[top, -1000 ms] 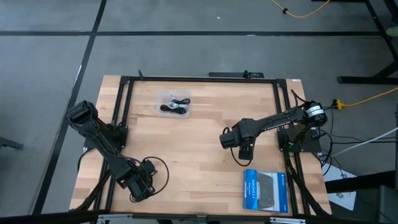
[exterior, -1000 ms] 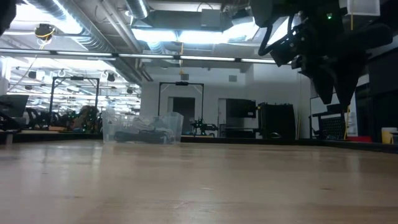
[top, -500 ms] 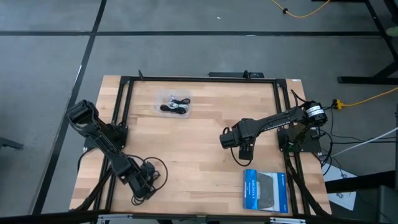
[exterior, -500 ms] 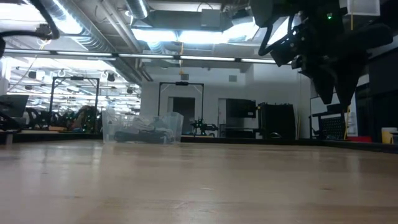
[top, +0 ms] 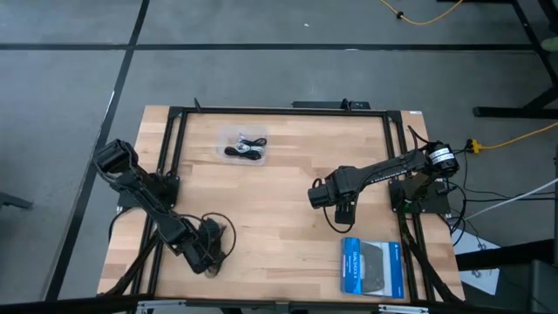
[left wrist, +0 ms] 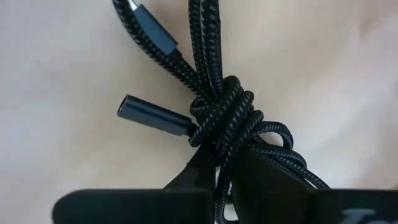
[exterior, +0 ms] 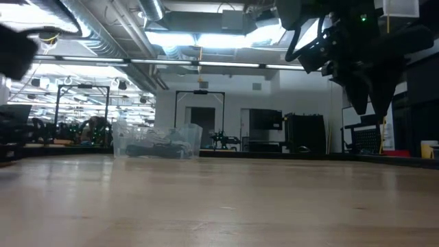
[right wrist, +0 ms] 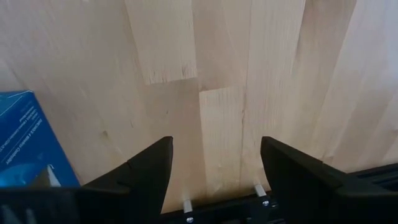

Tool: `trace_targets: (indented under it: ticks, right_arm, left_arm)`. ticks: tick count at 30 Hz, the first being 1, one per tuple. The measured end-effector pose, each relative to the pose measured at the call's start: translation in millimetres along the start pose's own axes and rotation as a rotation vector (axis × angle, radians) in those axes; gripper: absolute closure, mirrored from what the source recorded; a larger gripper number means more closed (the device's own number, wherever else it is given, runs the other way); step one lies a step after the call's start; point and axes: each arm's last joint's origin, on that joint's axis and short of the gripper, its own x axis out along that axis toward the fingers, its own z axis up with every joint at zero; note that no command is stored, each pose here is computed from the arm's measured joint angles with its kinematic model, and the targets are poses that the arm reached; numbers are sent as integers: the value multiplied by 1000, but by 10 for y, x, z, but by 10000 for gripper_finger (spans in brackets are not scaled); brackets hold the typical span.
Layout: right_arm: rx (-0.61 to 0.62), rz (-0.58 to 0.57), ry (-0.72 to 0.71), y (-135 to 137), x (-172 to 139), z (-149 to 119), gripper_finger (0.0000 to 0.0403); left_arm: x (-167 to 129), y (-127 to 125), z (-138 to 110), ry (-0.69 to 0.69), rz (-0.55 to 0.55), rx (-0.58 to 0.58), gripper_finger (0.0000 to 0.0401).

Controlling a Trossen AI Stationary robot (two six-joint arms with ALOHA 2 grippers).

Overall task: Pick and place USB-C Cables
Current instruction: Put the black white charger cable into the transparent bin

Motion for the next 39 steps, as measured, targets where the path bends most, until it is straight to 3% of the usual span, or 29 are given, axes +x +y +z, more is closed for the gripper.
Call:
trace_targets:
  ticks: [6, 11, 14, 18, 22, 29, 36, 39]
  right_arm:
    - [0, 0, 1, 0, 0, -1, 156]
    - [0, -1, 1, 0, 0, -1, 156]
    - [0, -1, 1, 0, 0, -1, 156]
    - [0, -1, 1, 0, 0, -1, 156]
    - [0, -1, 1, 0, 0, -1, 156]
    - [0, 0, -1, 0, 0, 1, 156]
    - [0, 1, -3, 1, -1, 2, 156]
    - [1, 1, -3, 0, -1, 3, 156]
  left_arm:
    - [-329, -171, 270, -352, -127, 39, 384]
    - [-629, -188, 616, -734, -154, 106, 385]
    - [-789, -142, 863, -950, -71, 148, 385]
    - [-962, -49, 1279, -1137, 128, 176, 386]
    - [-1088, 49, 1737, -1158, 326, 245, 387]
    - [-1249, 272, 2401, -1024, 485, 478, 387]
    - [-1662, 583, 2911, -951, 761, 629, 387]
    - [-1922, 756, 3093, -931, 820, 628, 387]
